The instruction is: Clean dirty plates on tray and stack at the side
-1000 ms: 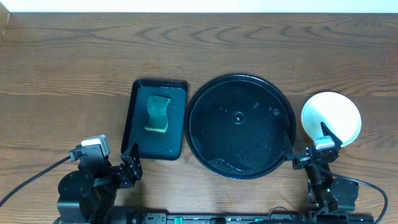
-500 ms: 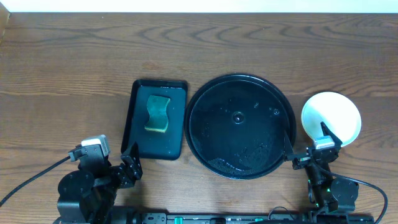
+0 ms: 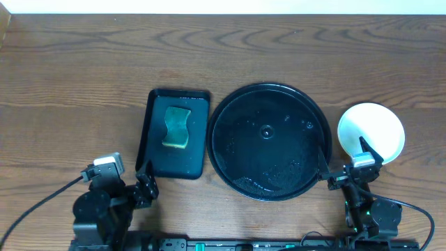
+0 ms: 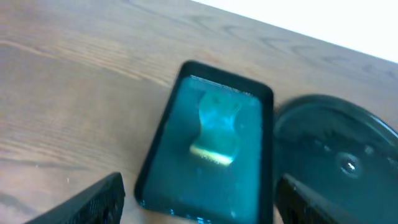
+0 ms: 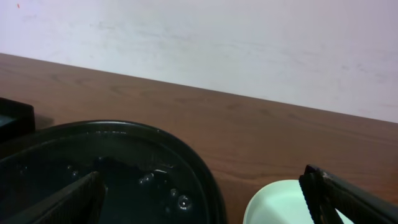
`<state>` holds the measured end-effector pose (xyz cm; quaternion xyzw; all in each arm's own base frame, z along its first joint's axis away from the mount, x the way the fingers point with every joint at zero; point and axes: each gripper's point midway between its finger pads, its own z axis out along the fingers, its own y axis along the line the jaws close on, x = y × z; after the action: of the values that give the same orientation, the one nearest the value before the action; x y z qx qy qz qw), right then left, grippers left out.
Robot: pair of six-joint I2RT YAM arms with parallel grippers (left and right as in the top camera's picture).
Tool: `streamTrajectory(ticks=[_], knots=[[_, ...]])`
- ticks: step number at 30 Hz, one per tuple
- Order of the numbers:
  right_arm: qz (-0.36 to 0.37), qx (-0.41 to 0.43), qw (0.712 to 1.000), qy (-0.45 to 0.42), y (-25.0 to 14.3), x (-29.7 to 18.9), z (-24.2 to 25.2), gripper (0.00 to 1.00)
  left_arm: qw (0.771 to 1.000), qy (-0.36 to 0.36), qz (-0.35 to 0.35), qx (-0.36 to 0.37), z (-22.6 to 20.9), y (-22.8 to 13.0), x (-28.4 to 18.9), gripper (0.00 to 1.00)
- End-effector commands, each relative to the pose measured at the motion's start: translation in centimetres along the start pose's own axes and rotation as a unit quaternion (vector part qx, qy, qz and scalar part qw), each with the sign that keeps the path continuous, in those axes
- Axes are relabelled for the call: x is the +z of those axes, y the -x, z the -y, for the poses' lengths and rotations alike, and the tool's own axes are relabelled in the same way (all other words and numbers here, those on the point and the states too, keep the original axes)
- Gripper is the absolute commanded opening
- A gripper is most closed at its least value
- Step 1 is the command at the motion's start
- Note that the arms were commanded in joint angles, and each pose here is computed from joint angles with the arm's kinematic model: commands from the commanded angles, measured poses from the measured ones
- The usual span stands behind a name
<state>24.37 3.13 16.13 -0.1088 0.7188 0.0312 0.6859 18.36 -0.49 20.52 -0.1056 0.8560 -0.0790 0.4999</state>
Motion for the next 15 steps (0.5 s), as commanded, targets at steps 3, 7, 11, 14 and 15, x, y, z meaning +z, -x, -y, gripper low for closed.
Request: streamTrajectory(ticks=[3, 7, 11, 14, 15], knots=[[-0.002, -0.005, 1.000, 0.003, -0.1, 0.0, -0.2, 0.99, 0.997, -0.023, 0.067, 0.026, -0.5, -1.7, 2.9, 0.78], [-0.002, -0.005, 1.000, 0.003, -0.1, 0.0, -0.2, 0.99, 0.988, -0.042, 0.145, 0.032, -0.3, -0.5, 4.7, 0.78], [-0.002, -0.005, 1.000, 0.003, -0.1, 0.0, -0.2, 0.99, 0.972, -0.054, 0.222, 0.058, -0.1, 0.9, 6.0, 0.78], [-0.002, -0.005, 1.000, 0.003, -0.1, 0.0, -0.2, 0.99, 0.963, -0.056, 0.253, 0.078, -0.2, 0.7, 6.9, 0.78], [-0.002, -0.005, 1.000, 0.003, -0.1, 0.0, -0.2, 0.99, 0.966, -0.050, 0.240, 0.080, -0.4, 0.2, 7.1, 0.78]])
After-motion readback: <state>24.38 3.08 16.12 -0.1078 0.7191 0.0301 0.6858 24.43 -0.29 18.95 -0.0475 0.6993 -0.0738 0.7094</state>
